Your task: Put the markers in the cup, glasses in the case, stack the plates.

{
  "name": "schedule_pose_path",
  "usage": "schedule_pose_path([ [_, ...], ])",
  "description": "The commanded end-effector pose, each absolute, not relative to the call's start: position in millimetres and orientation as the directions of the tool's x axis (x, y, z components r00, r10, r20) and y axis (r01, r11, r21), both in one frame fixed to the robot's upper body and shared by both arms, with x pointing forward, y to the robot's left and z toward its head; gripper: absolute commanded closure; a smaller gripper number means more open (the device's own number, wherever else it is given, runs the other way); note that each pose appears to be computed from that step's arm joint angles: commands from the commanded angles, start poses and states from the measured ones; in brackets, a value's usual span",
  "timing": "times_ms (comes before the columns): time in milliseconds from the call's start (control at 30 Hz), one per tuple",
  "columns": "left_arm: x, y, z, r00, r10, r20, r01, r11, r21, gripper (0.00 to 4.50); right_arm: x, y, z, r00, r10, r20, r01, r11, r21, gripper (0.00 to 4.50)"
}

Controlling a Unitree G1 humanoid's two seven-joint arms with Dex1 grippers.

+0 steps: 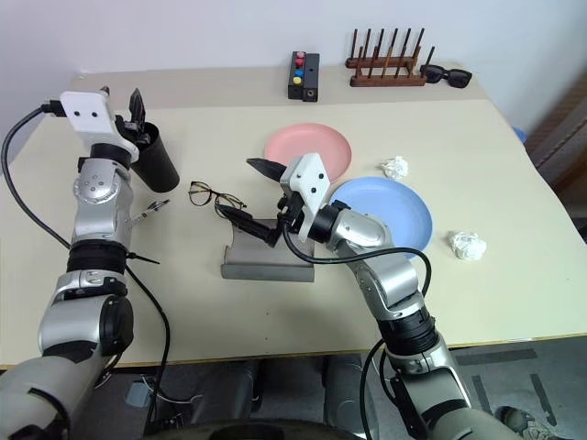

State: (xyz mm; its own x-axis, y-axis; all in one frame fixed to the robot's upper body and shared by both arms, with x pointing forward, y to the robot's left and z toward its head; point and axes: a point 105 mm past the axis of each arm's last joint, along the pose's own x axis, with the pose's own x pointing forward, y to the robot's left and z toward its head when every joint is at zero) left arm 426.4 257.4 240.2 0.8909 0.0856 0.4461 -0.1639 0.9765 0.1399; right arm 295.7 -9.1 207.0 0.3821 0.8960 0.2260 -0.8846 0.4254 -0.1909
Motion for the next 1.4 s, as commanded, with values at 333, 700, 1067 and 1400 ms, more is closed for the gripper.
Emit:
schedule_pose_path([
  [333,362.1,258.9,271.8,0.860,-0.370,0.353,0.294,0.922,0.251,1.18,291.0,-11.3,216.1,0.374,0.888,0.267,-0.880,0.431,-0.201,0.00],
  [700,331.4,317.0,166.7,0.905,-0.235,-0.355,0.345,0.893,0.290,0.05,290.6,-7.0,213.7,0.351,0.900,0.260,-0.892,0.406,-0.201,0.00],
  [1067,347.1,307.0,123.0,0.763,-0.246,-0.598,0.473,0.842,0.257,0.05,290.6,-3.3,212.7,0.344,0.901,0.265,-0.895,0.400,-0.199,0.00],
  [1400,344.1,301.8,104.7,0.658,-0.295,-0.693,0.561,0.805,0.191,1.92,290.2,-4.9,211.6,0.360,0.894,0.267,-0.887,0.417,-0.197,0.00],
])
